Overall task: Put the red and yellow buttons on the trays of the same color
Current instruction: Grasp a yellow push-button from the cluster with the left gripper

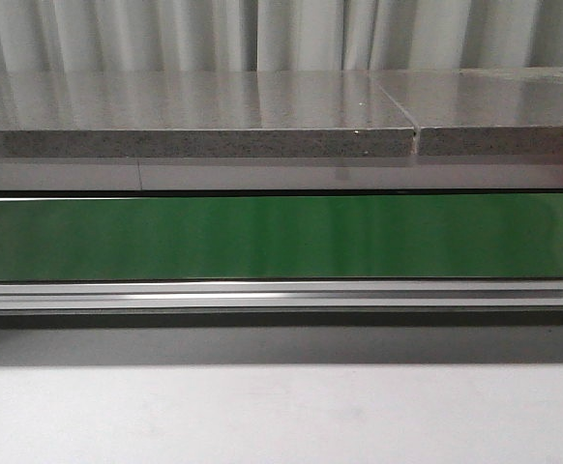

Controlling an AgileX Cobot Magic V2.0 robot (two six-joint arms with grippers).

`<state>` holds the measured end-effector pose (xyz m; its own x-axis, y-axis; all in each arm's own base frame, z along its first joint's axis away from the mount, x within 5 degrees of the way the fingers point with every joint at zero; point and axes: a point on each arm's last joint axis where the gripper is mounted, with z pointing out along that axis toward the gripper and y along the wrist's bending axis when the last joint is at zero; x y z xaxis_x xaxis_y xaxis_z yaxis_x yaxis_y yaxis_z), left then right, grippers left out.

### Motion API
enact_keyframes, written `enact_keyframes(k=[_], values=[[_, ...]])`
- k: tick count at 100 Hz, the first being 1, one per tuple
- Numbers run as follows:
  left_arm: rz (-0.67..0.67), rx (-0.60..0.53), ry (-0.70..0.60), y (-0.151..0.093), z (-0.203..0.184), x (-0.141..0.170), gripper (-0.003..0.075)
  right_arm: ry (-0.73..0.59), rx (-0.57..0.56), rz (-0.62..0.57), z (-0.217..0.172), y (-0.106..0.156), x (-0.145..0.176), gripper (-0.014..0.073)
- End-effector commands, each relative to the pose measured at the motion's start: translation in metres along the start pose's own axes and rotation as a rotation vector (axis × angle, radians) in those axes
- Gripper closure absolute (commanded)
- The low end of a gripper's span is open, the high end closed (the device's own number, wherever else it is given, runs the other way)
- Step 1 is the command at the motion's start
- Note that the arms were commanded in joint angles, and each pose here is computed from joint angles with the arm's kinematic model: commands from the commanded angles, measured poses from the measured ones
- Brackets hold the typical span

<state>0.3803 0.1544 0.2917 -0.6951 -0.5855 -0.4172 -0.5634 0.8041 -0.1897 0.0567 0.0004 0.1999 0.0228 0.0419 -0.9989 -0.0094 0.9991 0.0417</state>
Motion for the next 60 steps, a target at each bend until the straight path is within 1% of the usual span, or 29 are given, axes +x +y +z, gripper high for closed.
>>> enact_keyframes(k=[1, 11, 33, 60], values=[[-0.015, 0.04, -0.128, -0.006, -0.018, -0.014, 0.0188, -0.103, -0.007, -0.017, -0.002, 0.001, -0.013, 0.0711], [-0.014, 0.03, -0.109, -0.005, -0.002, -0.016, 0.0188, -0.103, -0.007, -0.017, -0.002, 0.001, -0.013, 0.0711], [-0.008, 0.0, -0.146, -0.002, 0.017, -0.024, 0.0188, -0.103, -0.007, -0.017, -0.002, 0.001, -0.013, 0.0711], [-0.028, 0.004, -0.134, 0.0, 0.047, -0.026, 0.0188, -0.103, -0.007, -0.017, -0.002, 0.001, -0.013, 0.0711]])
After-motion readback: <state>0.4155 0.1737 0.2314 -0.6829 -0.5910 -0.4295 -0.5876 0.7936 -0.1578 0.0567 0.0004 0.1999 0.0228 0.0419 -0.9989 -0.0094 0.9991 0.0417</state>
